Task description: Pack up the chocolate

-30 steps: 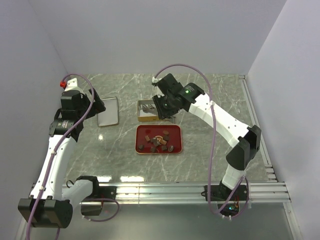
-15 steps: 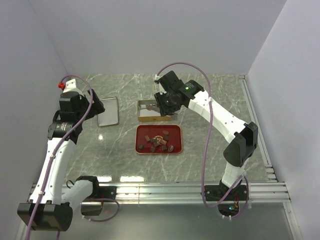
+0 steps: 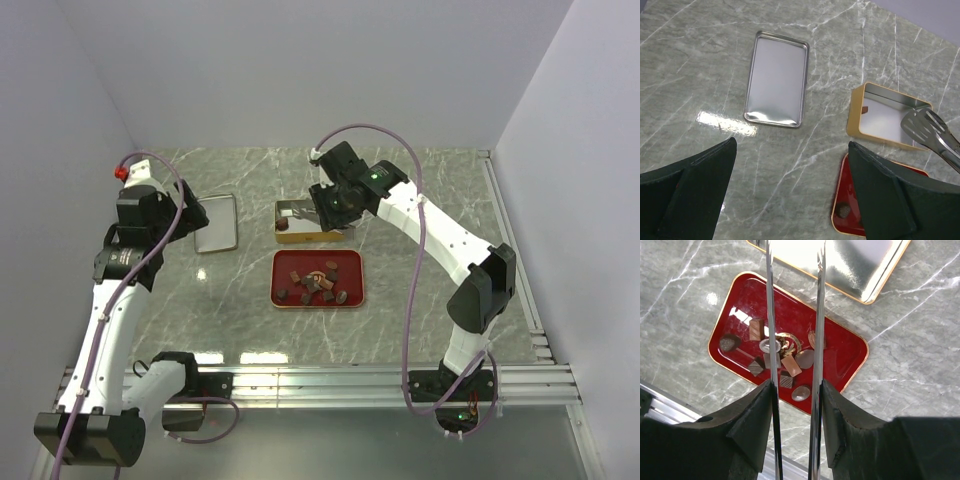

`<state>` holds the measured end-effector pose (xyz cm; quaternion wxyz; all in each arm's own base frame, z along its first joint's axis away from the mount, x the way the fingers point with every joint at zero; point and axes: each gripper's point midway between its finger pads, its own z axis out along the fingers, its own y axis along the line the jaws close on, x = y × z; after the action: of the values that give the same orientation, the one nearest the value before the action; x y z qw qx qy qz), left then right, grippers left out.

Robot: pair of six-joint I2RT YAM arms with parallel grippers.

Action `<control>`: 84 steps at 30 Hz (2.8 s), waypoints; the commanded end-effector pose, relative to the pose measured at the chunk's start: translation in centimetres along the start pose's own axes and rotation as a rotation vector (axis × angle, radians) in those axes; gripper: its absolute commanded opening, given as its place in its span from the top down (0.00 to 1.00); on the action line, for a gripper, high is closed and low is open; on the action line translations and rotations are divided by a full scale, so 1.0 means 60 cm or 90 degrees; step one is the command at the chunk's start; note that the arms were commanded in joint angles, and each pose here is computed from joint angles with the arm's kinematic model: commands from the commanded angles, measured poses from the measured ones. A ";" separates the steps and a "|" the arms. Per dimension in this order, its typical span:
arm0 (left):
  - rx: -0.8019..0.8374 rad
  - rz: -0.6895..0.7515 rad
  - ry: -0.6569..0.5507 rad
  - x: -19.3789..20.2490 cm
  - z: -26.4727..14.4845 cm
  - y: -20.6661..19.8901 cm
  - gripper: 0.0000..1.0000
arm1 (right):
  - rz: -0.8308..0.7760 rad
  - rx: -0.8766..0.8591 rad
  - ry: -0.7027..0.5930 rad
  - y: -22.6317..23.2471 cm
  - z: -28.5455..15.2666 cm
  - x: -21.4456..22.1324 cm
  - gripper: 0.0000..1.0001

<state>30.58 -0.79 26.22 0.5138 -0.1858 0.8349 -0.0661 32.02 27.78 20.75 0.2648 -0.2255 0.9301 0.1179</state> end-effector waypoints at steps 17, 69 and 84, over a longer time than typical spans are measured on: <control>-0.018 -0.017 -0.006 0.002 -0.005 0.011 0.01 | -0.014 -0.071 0.012 0.059 -0.094 0.103 0.55; -0.038 0.007 0.023 0.032 0.008 0.028 0.01 | -0.121 -0.035 0.120 0.125 0.007 0.185 0.54; -0.038 0.009 0.021 0.030 0.009 0.028 0.01 | -0.143 -0.032 0.127 0.126 0.015 0.182 0.67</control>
<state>29.58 -0.36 23.40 0.4797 -0.1931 0.8546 -0.0480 19.64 29.33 13.25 0.1532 -0.3365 0.9261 0.0745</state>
